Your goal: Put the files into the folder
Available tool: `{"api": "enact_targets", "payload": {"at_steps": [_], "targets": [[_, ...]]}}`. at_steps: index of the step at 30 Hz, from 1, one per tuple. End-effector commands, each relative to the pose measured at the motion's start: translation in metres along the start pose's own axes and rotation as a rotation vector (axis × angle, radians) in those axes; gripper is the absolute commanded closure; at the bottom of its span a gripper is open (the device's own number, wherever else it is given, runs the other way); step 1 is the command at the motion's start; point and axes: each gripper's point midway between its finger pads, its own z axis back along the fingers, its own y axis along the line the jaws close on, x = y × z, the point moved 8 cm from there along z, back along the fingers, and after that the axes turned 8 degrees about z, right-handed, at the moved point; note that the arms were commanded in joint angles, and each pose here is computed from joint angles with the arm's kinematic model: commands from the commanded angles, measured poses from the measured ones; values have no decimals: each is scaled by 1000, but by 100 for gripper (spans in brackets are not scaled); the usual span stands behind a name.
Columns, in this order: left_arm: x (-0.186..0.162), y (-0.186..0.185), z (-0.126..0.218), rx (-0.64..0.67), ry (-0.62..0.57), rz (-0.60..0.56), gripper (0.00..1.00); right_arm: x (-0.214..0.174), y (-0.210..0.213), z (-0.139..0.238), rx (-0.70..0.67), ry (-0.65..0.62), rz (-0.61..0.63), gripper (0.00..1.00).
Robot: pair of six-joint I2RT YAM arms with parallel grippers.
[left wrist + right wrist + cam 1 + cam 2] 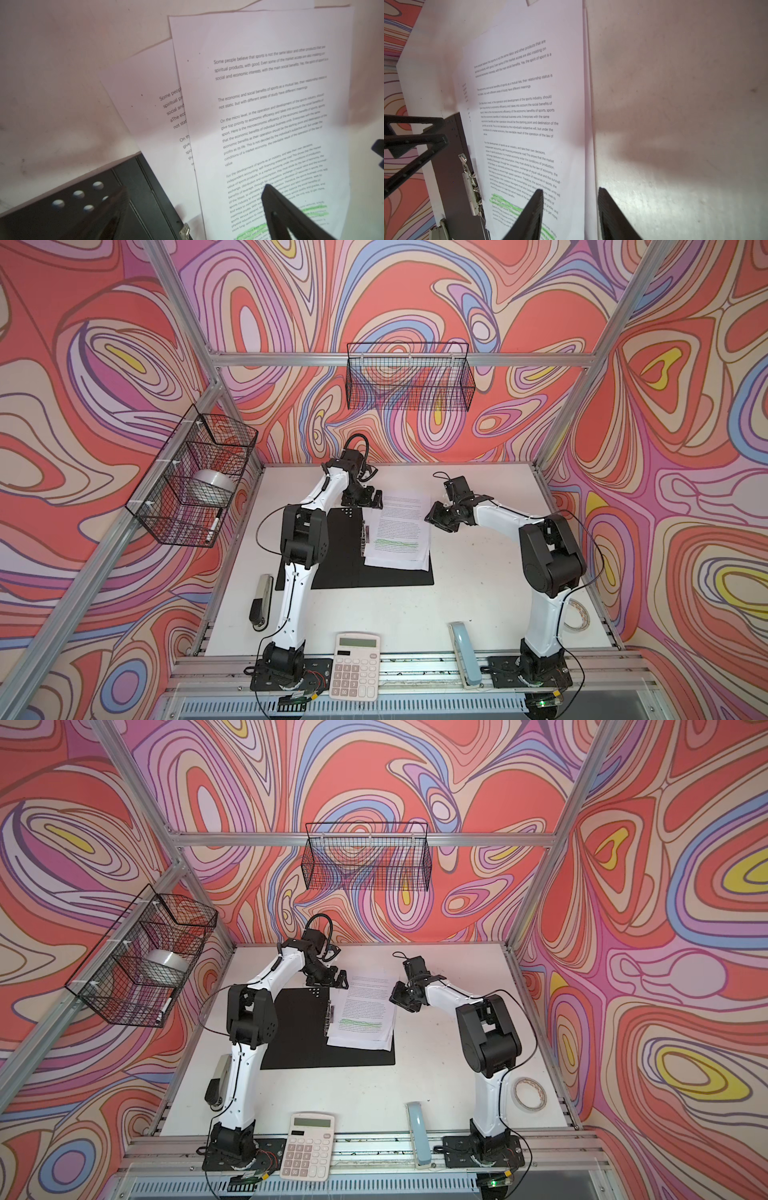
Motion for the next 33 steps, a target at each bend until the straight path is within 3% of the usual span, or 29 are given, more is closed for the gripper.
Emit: {"api": "enact_targets", "payload": {"at_steps": [1,11,19,27,33], "targets": [[-4,4,-15,35,47,5,0,7,-5,-7,-12,17,30,55],[-2,-6,-23,-57,84,-17,0,25,-28,-8,83,-12,-42,55],[-9,-9,-29,-73,126,-19,1,31,-35,-37,161,38,-70,55],[-16,-25,-27,-179,165,-44,2,36,-36,-55,196,84,-55,55],[-22,-28,-21,-185,177,-75,3,40,-36,-66,191,145,-11,55]]}}
